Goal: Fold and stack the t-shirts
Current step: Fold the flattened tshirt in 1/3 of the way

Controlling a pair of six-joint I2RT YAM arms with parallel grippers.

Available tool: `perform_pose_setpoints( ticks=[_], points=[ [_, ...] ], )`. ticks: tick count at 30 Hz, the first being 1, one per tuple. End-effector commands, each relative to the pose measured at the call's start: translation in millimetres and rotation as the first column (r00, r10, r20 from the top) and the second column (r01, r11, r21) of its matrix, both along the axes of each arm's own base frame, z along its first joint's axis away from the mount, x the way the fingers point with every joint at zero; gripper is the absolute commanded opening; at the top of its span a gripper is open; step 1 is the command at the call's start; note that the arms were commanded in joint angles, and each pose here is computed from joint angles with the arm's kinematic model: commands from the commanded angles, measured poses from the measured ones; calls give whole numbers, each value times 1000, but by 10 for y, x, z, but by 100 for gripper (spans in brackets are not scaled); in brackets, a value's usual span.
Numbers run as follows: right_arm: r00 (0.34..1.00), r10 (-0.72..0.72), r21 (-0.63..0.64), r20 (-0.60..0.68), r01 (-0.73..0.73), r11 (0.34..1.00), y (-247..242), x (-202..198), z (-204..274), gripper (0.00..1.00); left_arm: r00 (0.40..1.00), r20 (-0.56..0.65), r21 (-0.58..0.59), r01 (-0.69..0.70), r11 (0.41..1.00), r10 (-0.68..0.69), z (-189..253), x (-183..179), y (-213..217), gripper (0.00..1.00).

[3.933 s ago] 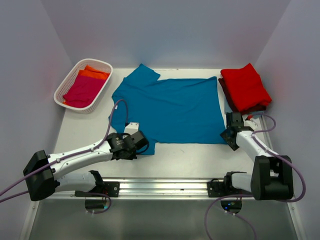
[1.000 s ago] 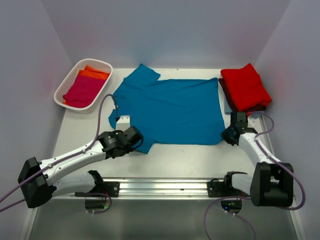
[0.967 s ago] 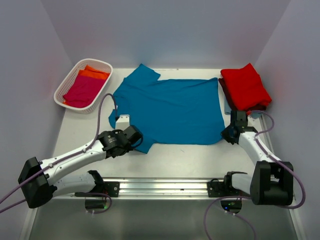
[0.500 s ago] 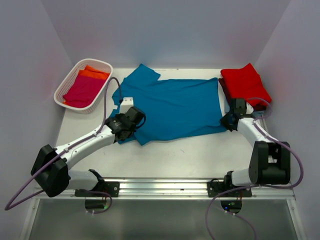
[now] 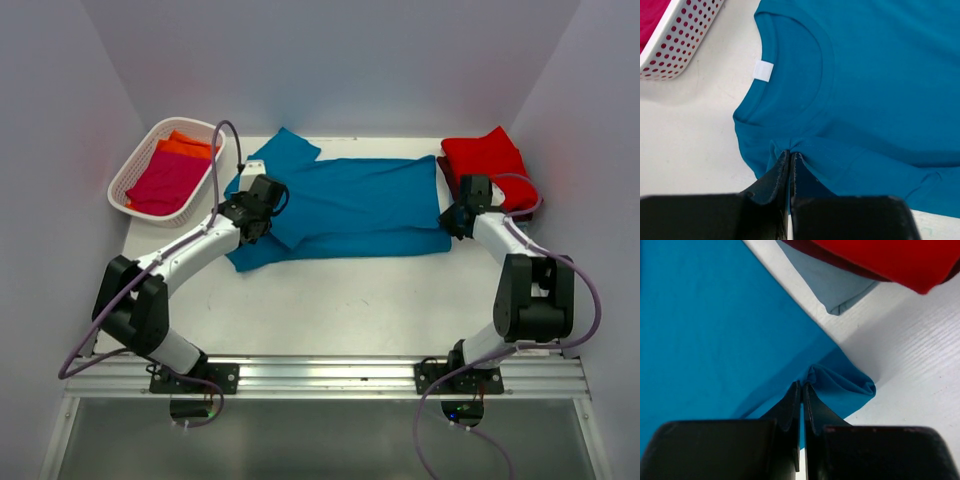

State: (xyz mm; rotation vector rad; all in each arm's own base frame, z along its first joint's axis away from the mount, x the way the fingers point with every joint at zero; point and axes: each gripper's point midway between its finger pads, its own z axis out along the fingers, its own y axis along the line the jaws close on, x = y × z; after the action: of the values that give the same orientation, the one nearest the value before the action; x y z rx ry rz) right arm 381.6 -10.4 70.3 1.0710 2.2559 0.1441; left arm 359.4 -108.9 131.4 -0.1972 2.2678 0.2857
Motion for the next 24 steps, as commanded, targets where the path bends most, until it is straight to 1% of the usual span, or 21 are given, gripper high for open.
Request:
perform_pose_setpoints(
  ticks=[1,12,24],
  points=[
    [998,-7,-12,59,8,1000,-55,215,161,0,996,84,-11,-5,1000,6,218,314,-35,0],
    [997,-36,-37,70,38,999,-172,351,184,0,996,84,-19,-21,1000,22,179,664,42,0],
    [998,-11,6,65,11,1000,-107,601,-8,0,998,58,-22,-1,1000,2,74,857,-8,0]
  ],
)
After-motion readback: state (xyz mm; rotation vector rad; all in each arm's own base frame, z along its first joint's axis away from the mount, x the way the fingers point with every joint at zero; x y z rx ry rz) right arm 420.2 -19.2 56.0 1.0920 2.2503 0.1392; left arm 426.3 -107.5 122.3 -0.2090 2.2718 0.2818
